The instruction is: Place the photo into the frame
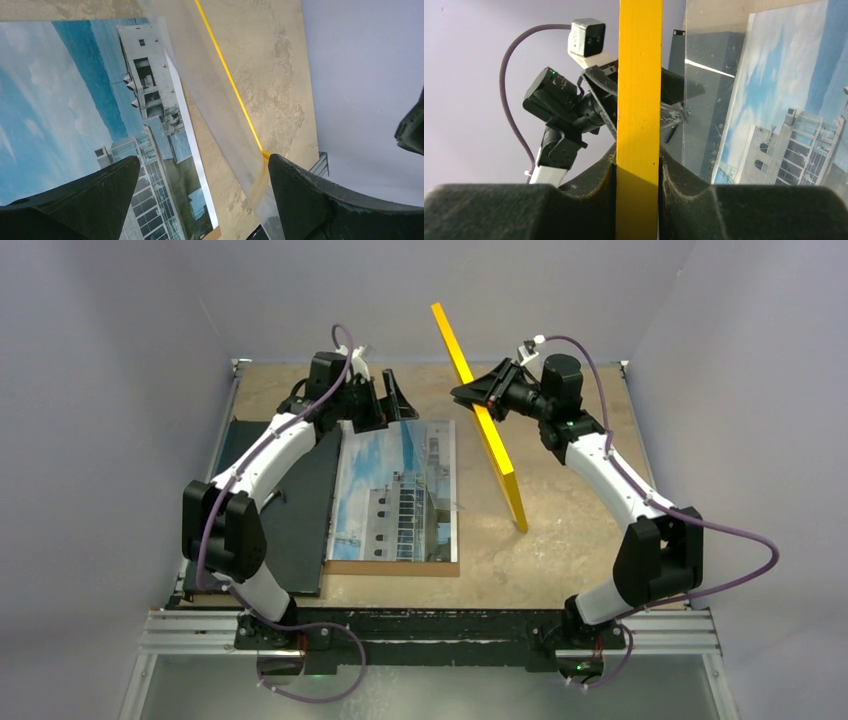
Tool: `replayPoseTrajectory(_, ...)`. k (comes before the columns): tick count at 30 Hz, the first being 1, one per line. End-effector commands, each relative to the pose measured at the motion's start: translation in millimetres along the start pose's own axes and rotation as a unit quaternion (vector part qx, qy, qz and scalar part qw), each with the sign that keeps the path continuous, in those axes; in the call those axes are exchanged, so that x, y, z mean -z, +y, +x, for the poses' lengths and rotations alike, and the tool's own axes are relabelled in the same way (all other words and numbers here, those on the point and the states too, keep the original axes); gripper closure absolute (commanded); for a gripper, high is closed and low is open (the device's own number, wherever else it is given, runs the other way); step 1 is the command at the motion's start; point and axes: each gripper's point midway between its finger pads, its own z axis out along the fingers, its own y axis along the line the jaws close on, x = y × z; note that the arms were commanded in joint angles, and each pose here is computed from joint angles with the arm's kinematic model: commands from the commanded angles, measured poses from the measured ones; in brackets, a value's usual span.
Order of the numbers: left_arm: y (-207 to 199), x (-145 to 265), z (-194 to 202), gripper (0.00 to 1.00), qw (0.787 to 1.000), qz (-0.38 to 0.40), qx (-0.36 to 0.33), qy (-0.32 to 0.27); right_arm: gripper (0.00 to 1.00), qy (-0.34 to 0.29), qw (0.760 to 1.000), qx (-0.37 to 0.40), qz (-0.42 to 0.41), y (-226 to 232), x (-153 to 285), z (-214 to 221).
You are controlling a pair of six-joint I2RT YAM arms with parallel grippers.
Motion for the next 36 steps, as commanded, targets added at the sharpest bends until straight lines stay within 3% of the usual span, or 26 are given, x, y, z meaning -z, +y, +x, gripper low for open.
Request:
replayPoseTrajectory(1, -17, -7, -13, 0.00, 1.000, 0.020, -0.012, -0.020, 0.82, -0.024, 0.996, 0.050, -0.063, 46, 8, -4)
replayPoseTrajectory(5, -18, -12, -14, 0.06, 1.000, 0.017, -0.013, -0.018, 0.82, -0.018, 0.997, 0.049, -0.064, 46, 2, 1)
replayPoseTrajectory(7, -20, -13, -15, 0.17, 1.000, 0.022, -0.013, -0.018, 0.82, -0.014, 0.997, 0.047, -0.063, 43, -2, 5)
replayPoseTrajectory(9, -23, -14, -15, 0.37, 0.999, 0.033, -0.013, -0.019, 0.83, -0.010, 0.997, 0.047, -0.064, 42, -4, 8)
replayPoseTrajectory(13, -26, -13, -15, 0.61, 0.999, 0.039, -0.014, -0.017, 0.83, -0.008, 0.997, 0.046, -0.062, 40, -6, 11)
replayPoseTrajectory(18, -22, -15, -9, 0.86, 1.000, 0.029, -0.006, 0.004, 0.83, -0.012, 0.997, 0.053, -0.056, 38, -8, 13)
replayPoseTrajectory(22, -19, -14, -7, 0.98, 1.000, 0.025, -0.011, 0.008, 0.83, -0.015, 0.997, 0.057, -0.048, 35, -9, 15)
replayPoseTrajectory(36, -56, 24, -47, 1.00, 0.996, 0.070, -0.049, -0.010, 0.84, -0.030, 0.997, 0.069, 0.006, 4, -20, 20)
